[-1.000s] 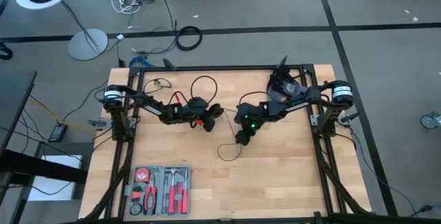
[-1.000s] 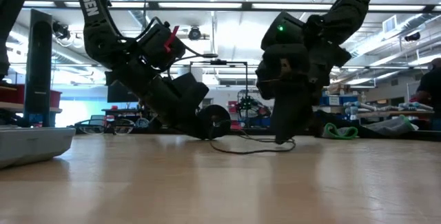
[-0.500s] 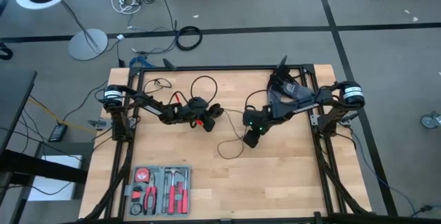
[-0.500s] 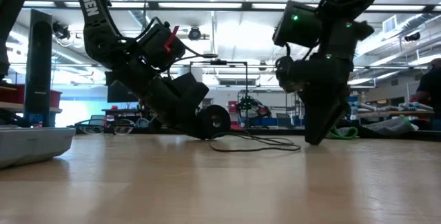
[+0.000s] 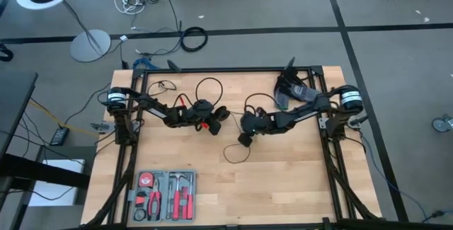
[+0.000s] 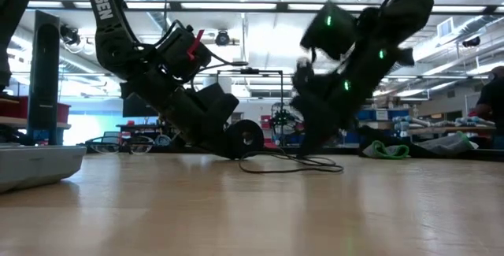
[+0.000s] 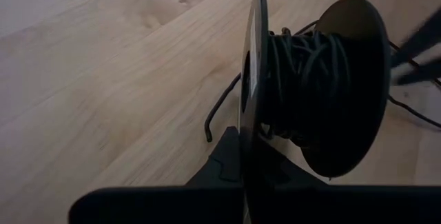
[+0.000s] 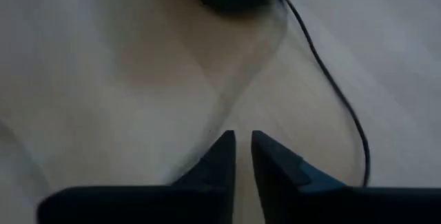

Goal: Coil cords
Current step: Coil the black wire onto the black spool

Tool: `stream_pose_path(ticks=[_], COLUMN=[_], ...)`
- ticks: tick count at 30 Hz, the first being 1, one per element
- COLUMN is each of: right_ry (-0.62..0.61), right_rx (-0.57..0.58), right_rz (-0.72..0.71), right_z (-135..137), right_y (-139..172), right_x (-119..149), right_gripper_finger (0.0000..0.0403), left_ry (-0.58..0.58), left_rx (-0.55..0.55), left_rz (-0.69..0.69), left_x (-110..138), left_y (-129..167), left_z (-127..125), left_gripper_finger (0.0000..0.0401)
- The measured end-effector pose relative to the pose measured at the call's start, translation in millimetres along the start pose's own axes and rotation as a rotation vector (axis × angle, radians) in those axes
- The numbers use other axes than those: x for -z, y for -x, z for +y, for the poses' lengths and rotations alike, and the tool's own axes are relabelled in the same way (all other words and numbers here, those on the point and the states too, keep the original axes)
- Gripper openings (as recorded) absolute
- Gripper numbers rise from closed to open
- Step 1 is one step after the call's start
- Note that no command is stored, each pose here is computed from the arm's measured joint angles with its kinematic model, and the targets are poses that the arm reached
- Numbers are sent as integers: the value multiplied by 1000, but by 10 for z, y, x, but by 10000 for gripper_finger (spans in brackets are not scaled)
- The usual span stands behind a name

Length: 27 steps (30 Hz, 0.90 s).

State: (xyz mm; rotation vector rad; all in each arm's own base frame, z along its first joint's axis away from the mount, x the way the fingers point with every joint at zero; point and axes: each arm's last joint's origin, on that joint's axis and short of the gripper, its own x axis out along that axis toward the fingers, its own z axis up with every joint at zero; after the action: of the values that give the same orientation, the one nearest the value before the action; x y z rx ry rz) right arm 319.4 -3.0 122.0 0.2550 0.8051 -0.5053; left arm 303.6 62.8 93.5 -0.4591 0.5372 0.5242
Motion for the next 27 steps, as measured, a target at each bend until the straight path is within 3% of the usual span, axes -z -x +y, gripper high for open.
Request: stream_pose_path(ticks=[4,13,18,24,27], right_ry=[-66,-168,-180,-227,-244], right_rx=[52,0,10,-41,19], right_rz=[19,111,177,492,713], right_z=[-13,117,241,209,114], right_y=[-67,58,345,897,1165], right_x=[71,428,609,786,937], right_gripper_finger=[6,3,2,1,1], left_ry=[11,10,9,9,0], left_rx=[-2,-4,-9,-11,-13], left_rz=[3,5,5,5,3], left_x=[2,0,0,-13,-24], left_y=[-1,-1,-1,-6,-10], left_z=[1,0,2,24,41], left_gripper_finger=[0,0,0,0,0])
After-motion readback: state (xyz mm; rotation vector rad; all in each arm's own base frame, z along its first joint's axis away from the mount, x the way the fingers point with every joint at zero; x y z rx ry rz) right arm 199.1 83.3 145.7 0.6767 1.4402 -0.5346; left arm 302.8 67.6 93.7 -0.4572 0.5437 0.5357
